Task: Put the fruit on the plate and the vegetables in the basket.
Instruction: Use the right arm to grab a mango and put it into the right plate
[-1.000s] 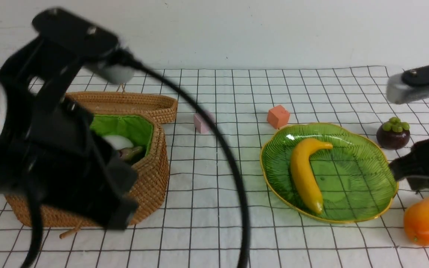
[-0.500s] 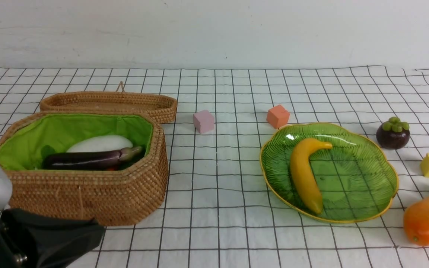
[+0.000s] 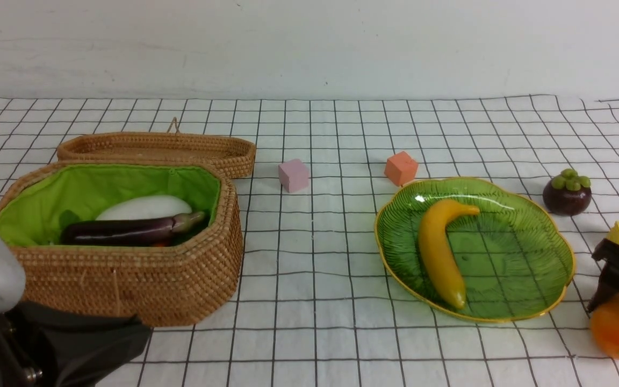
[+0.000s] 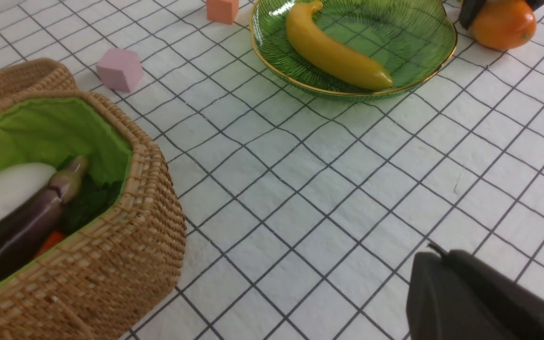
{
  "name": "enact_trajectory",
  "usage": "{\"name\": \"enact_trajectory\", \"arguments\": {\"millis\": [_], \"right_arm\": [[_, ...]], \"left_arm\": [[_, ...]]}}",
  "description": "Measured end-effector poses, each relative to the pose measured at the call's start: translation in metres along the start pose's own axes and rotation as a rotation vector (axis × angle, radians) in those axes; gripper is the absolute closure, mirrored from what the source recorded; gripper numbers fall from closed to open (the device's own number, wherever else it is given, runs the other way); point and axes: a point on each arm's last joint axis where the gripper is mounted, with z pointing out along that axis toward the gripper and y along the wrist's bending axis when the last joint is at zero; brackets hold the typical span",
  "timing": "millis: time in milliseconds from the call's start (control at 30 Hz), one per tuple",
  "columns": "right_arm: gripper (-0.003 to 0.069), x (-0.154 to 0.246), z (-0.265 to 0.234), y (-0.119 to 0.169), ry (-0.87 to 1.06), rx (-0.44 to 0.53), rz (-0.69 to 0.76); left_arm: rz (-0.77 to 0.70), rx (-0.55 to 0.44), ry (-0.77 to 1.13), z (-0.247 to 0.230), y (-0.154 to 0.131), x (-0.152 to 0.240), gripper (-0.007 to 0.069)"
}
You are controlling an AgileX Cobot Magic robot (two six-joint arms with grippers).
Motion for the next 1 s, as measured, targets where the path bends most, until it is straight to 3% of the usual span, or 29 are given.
{"name": "enact_trajectory", "arguments": {"millis": [233, 367, 500, 533, 633, 800, 900, 1000], "right_arm": [[0.0093, 0.009, -0.005, -0.002, 0.095, 0.025, -0.082], [0.0093, 0.024, -0.038, 0.011, 0.088, 0.009, -0.148], [0.0093, 0.044, -0.071, 0.052, -0.098, -0.097, -0.326], [0.0093, 0.050, -0.076, 0.080, -0.219, -0.163, -0.460], [0.0093, 0.053, -0.063, 0.109, -0.305, -0.202, -0.593], [0.0088, 0.044, -0.036, 0.122, -0.287, -0.189, -0.619], [-0.0005, 0.037, -0.029, 0.128, -0.261, -0.179, -0.626], [-0.0021, 0.035, -0.044, 0.133, -0.270, -0.193, -0.636]], "left_arm": [[0.000, 0.000, 0.004, 0.000, 0.000, 0.000, 0.0638], [0.000, 0.000, 0.005, 0.000, 0.000, 0.000, 0.0638], [0.000, 0.000, -0.005, 0.000, 0.000, 0.000, 0.0638], [0.000, 0.001, -0.020, 0.000, 0.000, -0.002, 0.0638], [0.000, 0.001, -0.020, 0.000, 0.000, -0.002, 0.0638], [0.000, 0.000, 0.005, 0.000, 0.000, 0.000, 0.0638], [0.000, -0.001, 0.012, 0.000, 0.000, 0.001, 0.0638], [0.000, -0.001, 0.012, 0.000, 0.000, 0.001, 0.0638]]}}
